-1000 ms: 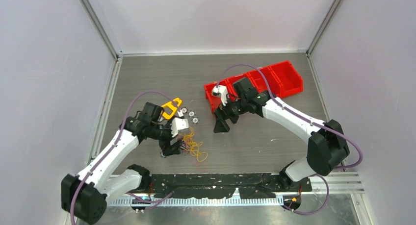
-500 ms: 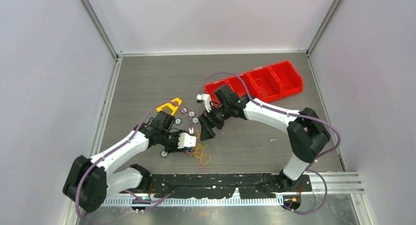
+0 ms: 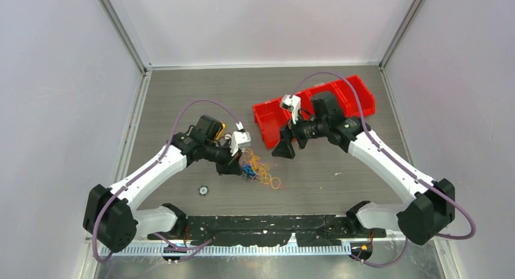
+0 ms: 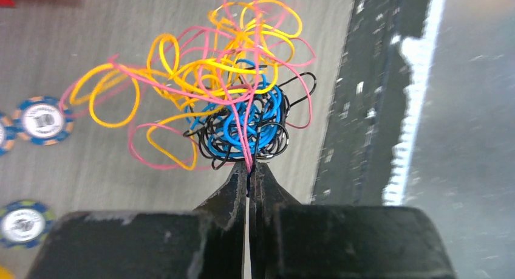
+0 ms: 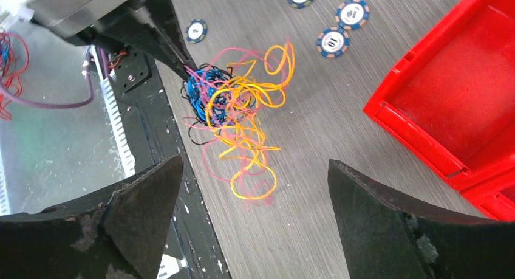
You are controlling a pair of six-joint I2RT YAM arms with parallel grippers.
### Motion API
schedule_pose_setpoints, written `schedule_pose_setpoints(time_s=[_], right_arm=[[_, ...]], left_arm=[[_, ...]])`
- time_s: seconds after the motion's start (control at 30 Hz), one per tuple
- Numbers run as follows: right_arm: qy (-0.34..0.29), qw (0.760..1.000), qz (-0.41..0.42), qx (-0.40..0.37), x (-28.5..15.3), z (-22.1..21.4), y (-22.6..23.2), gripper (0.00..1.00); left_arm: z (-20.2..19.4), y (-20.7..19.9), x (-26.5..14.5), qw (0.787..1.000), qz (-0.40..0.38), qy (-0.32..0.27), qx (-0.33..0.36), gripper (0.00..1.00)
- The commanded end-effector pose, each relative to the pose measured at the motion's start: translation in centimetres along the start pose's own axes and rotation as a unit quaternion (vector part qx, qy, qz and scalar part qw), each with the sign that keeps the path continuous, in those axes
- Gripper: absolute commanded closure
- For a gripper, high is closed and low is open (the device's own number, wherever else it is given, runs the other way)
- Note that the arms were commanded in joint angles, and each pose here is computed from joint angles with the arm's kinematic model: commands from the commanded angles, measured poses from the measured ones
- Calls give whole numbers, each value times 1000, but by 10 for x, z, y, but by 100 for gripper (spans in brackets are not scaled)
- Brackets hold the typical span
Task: Untangle the cables
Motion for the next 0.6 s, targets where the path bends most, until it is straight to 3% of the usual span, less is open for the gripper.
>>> schedule_pose_setpoints(time_s=[0.0,0.23,0.37,0.4,0.47,0.5,0.53,0.57], right_arm=[[14,999,33,-14,2,-13,16,2],[47,992,92,-79,40,-21,49,3],[51,990,97,-89,61,-28,46,1],[52,990,94,-88,67,-27,43,6],[46,993,71,-87,75,-25,37,28],[39,995,37,-87,78,-23,30,49],[38,995,29,-87,78,-23,27,58],[35,995,13,-91,76,-23,24,76]], left_arm=[[33,-9,-4,989,-52,-69,-118,100],[54,-9,-4,961,-86,-135,-226,100],[56,-8,-6,945,-100,-173,-261,100],[55,-8,-5,942,-103,-177,-266,100],[56,-9,-7,938,-116,-185,-271,100],[57,-12,-8,937,-122,-186,-270,100],[57,-14,-11,937,-124,-186,-267,100],[56,-16,-14,938,-124,-186,-266,100]])
Point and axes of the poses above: each gripper's point midway between its finger pads, its own x axis out along the fingers, its own y axis along the line the jaws close on, z = x × y, the point moved 8 cm from there along -x, back along the fingers, and after that the axes turned 15 degrees about x, right-handed, at the moved point
